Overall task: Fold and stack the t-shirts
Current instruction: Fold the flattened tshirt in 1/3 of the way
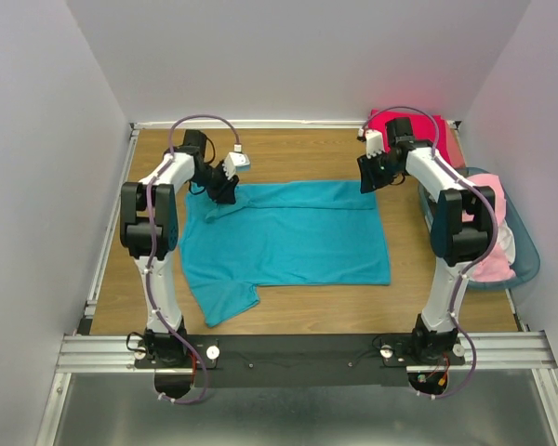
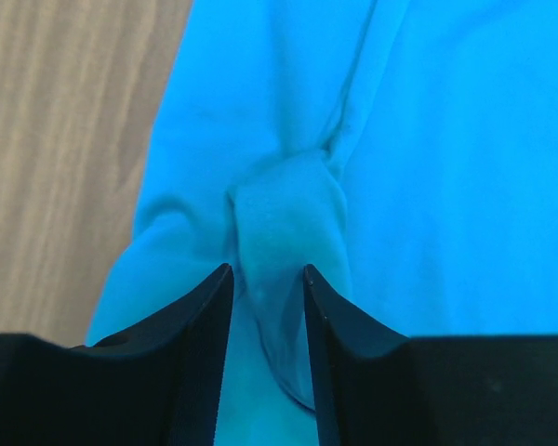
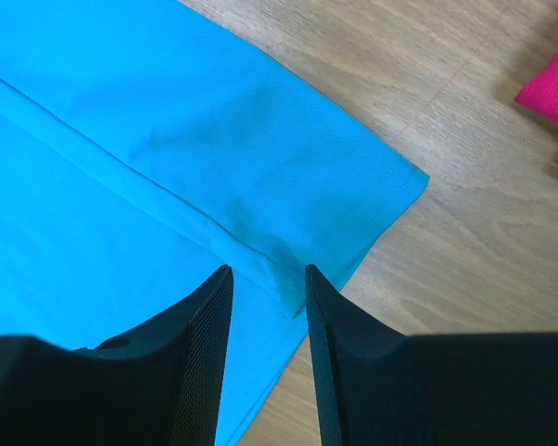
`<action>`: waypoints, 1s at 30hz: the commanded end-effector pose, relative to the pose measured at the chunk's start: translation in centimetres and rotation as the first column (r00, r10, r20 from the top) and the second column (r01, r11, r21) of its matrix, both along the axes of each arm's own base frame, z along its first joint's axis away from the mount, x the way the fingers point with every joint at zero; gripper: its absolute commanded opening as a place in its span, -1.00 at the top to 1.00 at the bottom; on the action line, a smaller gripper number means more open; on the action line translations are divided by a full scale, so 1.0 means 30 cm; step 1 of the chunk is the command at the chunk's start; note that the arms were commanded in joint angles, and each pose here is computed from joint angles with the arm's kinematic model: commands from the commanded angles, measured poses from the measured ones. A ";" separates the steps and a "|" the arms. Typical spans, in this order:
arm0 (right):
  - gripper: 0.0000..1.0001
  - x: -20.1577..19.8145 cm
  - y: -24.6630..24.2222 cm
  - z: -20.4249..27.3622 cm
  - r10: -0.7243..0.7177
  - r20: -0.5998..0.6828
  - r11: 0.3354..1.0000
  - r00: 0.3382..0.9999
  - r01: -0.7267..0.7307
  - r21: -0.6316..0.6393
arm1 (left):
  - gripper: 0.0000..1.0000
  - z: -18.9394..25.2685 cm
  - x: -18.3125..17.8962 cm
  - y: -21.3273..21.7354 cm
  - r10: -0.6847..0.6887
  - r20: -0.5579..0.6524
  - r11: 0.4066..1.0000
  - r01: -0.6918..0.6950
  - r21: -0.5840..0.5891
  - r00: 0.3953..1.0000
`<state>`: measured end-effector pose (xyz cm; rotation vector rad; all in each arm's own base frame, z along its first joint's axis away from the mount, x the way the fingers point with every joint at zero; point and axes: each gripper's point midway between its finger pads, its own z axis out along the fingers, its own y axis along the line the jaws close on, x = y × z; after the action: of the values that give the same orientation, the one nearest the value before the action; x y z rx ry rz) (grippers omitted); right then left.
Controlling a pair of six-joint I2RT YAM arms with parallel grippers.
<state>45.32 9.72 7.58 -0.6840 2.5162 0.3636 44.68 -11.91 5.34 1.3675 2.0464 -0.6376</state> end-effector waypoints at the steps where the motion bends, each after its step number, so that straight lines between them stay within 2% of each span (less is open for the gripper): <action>1: 0.12 0.003 -0.013 0.000 -0.010 -0.014 1.000 1.000 0.009 -0.010 | 0.25 -0.001 -0.084 -0.067 -0.050 -0.079 0.997 0.045 -0.060 0.996; 5: 0.12 0.004 -0.017 0.000 -0.010 -0.012 1.000 1.000 0.010 -0.016 | 0.37 0.022 -0.173 -0.106 -0.132 -0.060 0.990 0.128 -0.065 0.989; 9: 0.12 0.003 -0.016 -0.003 -0.009 -0.015 1.000 1.000 0.009 -0.015 | 0.38 0.044 -0.256 -0.140 -0.215 -0.008 0.976 0.214 -0.039 0.977; 15: 0.13 0.010 -0.025 -0.003 -0.010 -0.010 1.000 1.000 0.010 -0.027 | 0.32 0.023 -0.372 -0.125 -0.355 0.002 0.931 0.354 0.090 0.935; 17: 0.13 0.020 -0.023 -0.002 -0.015 -0.008 0.999 1.000 0.015 -0.029 | 0.29 0.040 -0.370 -0.112 -0.367 0.021 0.925 0.362 0.113 0.930; 20: 0.14 0.035 -0.029 -0.009 -0.034 -0.011 0.999 0.999 0.033 -0.037 | 0.27 0.123 -0.251 -0.071 -0.264 0.108 0.962 0.254 0.095 0.958; 22: 0.18 0.038 -0.031 -0.025 -0.038 -0.023 0.998 0.999 0.037 -0.047 | 0.24 0.204 -0.102 0.005 -0.101 0.177 0.994 0.094 0.049 0.979; 24: 0.21 0.026 -0.037 -0.045 -0.041 -0.042 0.997 0.998 0.038 -0.061 | 0.19 0.247 -0.016 0.058 0.016 0.182 1.000 -0.016 0.002 0.983; 26: 0.22 0.008 -0.043 -0.065 -0.035 -0.058 0.996 0.998 0.031 -0.079 | 0.16 0.249 0.049 0.107 0.110 0.183 0.994 -0.113 0.004 0.977; 30: 0.22 0.001 -0.037 -0.093 -0.019 -0.068 0.994 0.997 0.011 -0.110 | 0.16 0.180 0.102 0.153 0.184 0.175 0.978 -0.198 0.061 0.967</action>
<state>46.10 8.96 6.28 -0.6771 2.5648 0.2978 46.23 -7.49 13.51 1.3050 1.9300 -0.3791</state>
